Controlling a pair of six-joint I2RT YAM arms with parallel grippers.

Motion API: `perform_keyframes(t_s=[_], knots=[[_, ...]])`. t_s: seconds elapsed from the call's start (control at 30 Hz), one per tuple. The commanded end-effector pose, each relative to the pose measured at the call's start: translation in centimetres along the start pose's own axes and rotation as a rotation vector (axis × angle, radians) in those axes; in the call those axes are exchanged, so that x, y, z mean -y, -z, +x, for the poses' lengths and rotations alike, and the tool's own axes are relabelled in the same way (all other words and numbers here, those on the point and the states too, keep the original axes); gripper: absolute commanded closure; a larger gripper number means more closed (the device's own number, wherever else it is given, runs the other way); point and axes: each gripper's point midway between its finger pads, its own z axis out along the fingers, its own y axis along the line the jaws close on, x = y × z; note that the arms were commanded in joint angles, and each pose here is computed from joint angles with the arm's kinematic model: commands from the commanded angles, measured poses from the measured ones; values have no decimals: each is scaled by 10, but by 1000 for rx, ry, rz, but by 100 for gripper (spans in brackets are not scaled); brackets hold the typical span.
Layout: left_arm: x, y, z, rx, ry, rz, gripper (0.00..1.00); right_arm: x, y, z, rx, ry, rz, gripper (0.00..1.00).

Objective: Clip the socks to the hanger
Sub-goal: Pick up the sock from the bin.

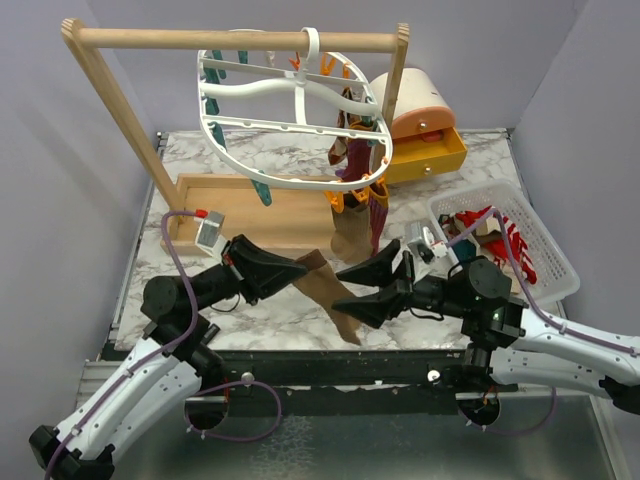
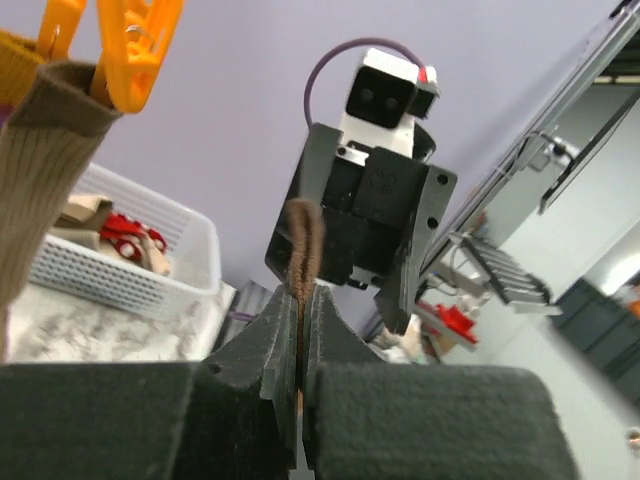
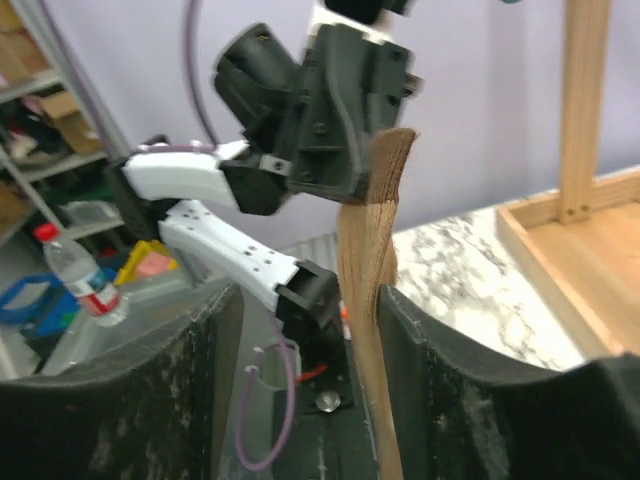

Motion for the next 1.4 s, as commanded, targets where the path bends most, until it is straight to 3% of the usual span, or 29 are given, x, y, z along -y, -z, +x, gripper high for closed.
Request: perform_keyframes(t_s=[0.0,0.13,0.27,0.3,0.4,0.5,0.57,0.67,1.1,1.37], knots=[[7,9,-15,46,-328,-8,100,20,3,-6,-85,-52,169,33],[-12,11,-17,-65,-603,-106,100,33,18,-22,-110,-75,313,27],[-27,14,1,-239,-868,-39,100,54,36,-49,-39,-148,506,18],[-30,14,1,-260,-918,-31,100,56,38,-55,-28,-157,532,10],[-38,17,3,-318,-1054,-14,100,49,35,-71,-35,-125,509,7],[-41,19,7,-387,-1151,21,100,33,16,-68,-169,-74,408,7],[-45,20,5,-421,-1188,15,100,35,9,-57,-282,-67,420,7],[-45,20,0,-432,-1226,8,100,49,4,-54,-321,-50,494,10],[-54,12,-13,-395,-1235,-60,100,90,-4,-75,-167,-60,726,22],[-54,10,-15,-375,-1228,-69,100,99,-16,-74,-209,-23,831,25]])
